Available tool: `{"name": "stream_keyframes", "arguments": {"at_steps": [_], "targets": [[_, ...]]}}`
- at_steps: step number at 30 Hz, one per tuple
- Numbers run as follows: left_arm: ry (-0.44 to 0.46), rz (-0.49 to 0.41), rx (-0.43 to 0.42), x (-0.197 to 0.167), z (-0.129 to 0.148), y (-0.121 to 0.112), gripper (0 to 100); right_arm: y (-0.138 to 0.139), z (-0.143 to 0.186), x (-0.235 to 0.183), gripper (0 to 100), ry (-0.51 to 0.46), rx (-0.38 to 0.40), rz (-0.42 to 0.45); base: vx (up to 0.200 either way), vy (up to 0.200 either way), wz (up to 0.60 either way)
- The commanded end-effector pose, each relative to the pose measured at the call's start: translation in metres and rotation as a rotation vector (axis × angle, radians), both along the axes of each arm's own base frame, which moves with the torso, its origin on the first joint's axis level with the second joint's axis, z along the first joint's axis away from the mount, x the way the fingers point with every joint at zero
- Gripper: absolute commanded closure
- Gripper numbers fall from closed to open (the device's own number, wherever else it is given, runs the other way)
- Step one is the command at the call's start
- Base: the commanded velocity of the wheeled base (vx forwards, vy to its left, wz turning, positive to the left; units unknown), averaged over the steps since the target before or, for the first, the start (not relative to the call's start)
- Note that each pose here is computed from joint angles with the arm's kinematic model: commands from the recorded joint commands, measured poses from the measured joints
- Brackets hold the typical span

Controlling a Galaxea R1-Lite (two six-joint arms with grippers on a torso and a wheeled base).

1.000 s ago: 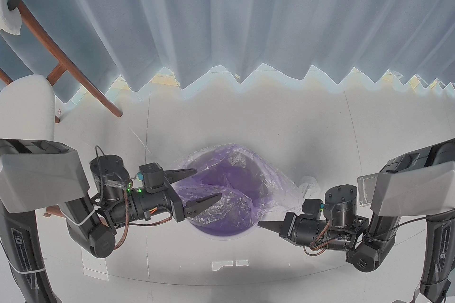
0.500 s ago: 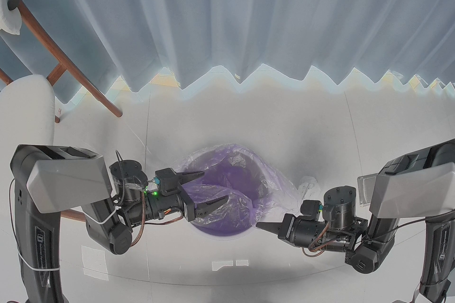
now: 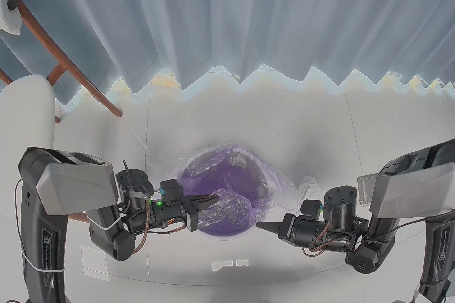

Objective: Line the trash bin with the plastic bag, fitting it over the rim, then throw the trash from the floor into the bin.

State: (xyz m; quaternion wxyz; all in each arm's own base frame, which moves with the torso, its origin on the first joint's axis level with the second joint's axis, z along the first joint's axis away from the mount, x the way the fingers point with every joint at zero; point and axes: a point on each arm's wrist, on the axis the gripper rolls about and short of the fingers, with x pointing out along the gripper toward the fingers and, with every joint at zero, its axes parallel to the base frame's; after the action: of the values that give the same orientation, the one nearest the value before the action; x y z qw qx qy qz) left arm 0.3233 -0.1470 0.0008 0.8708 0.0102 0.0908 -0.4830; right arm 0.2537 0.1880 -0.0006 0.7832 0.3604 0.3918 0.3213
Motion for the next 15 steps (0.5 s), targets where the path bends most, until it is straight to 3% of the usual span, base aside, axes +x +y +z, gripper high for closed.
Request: {"name": "stream_keyframes", "arguments": {"at_steps": [1,7,15], "targets": [[-0.006,-0.019,0.004,-0.015,0.012,-0.001,100,-0.002,0.009,-0.002,100,-0.016,0.013,-0.001,0.0,0.0,0.0],[0.049,-0.046,0.03,-0.068,0.037,0.014,100,-0.004,0.028,-0.019,100,-0.029,0.033,0.041,0.0,0.0,0.0],[0.159,-0.071,0.146,-0.117,0.023,0.026,100,-0.002,0.022,-0.04,100,-0.028,-0.029,0.115,0.0,0.0,0.0]]}}
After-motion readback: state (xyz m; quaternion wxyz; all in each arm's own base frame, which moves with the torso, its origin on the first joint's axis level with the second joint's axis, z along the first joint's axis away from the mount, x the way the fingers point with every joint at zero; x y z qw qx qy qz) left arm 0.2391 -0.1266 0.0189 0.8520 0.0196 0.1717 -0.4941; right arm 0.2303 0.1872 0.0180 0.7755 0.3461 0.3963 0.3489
